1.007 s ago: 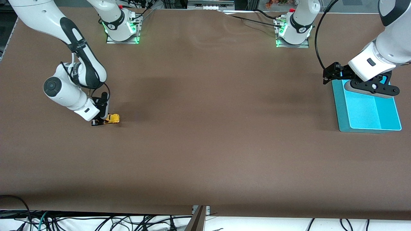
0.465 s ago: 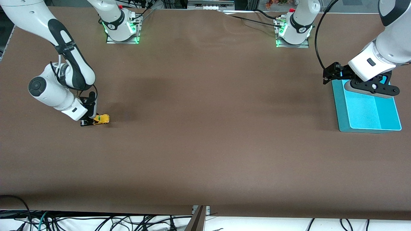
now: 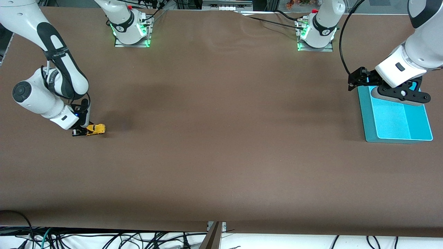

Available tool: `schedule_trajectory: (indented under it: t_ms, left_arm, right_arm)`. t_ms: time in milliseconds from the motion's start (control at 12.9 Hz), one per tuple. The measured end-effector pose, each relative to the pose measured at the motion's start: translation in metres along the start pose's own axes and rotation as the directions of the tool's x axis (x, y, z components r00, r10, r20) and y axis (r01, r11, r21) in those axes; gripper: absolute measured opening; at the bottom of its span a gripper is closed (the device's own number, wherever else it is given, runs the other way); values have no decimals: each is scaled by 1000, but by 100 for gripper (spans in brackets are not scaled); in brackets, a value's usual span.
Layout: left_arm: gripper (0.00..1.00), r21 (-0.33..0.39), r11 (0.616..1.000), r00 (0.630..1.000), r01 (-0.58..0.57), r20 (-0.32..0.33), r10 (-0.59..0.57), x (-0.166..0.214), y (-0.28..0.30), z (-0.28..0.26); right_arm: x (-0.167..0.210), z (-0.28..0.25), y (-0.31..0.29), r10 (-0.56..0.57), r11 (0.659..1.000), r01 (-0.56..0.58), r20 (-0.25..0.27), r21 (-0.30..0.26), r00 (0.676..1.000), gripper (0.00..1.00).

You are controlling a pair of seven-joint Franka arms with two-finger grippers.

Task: Wind and store yellow beetle car
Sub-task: 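Lift the right gripper off the car to let it roll, then raise the right gripper to rest while the left gripper lowers toward the car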

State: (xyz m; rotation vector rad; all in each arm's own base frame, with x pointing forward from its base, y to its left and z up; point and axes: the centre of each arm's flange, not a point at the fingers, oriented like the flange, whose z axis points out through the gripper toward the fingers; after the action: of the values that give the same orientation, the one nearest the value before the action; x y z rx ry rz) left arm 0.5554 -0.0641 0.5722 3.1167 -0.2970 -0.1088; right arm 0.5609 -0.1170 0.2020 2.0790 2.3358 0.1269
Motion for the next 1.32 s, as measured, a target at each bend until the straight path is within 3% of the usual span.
schedule_trajectory:
  t_ms: [387, 542, 620, 697, 930, 1007, 1317]
  left_arm:
    - [100, 0, 1000, 1000, 0, 0, 0, 0, 0, 0]
    - [100, 0, 1000, 1000, 0, 0, 0, 0, 0, 0]
    - [100, 0, 1000, 1000, 0, 0, 0, 0, 0, 0]
    - [100, 0, 1000, 1000, 0, 0, 0, 0, 0, 0]
    - [100, 0, 1000, 1000, 0, 0, 0, 0, 0, 0]
    - [100, 0, 1000, 1000, 0, 0, 0, 0, 0, 0]
    - [100, 0, 1000, 1000, 0, 0, 0, 0, 0, 0]
  right_arm:
    - [0, 0, 0, -1, 1000, 1, -1, 2, 1000, 40]
    - [3, 8, 1, -5, 1000, 6, -15, 23, 1000, 56]
    - [7, 12, 5, -9, 999, 10, -26, 37, 1000, 56]
    - [11, 12, 11, -13, 999, 15, -36, 47, 999, 63]
    - [22, -8, 37, -13, 998, 16, -58, 64, 998, 95]
    - [24, -17, 45, -8, 998, 12, -63, 69, 998, 99]
    - [24, -52, 57, 40, 995, -34, -59, 90, 997, 100]
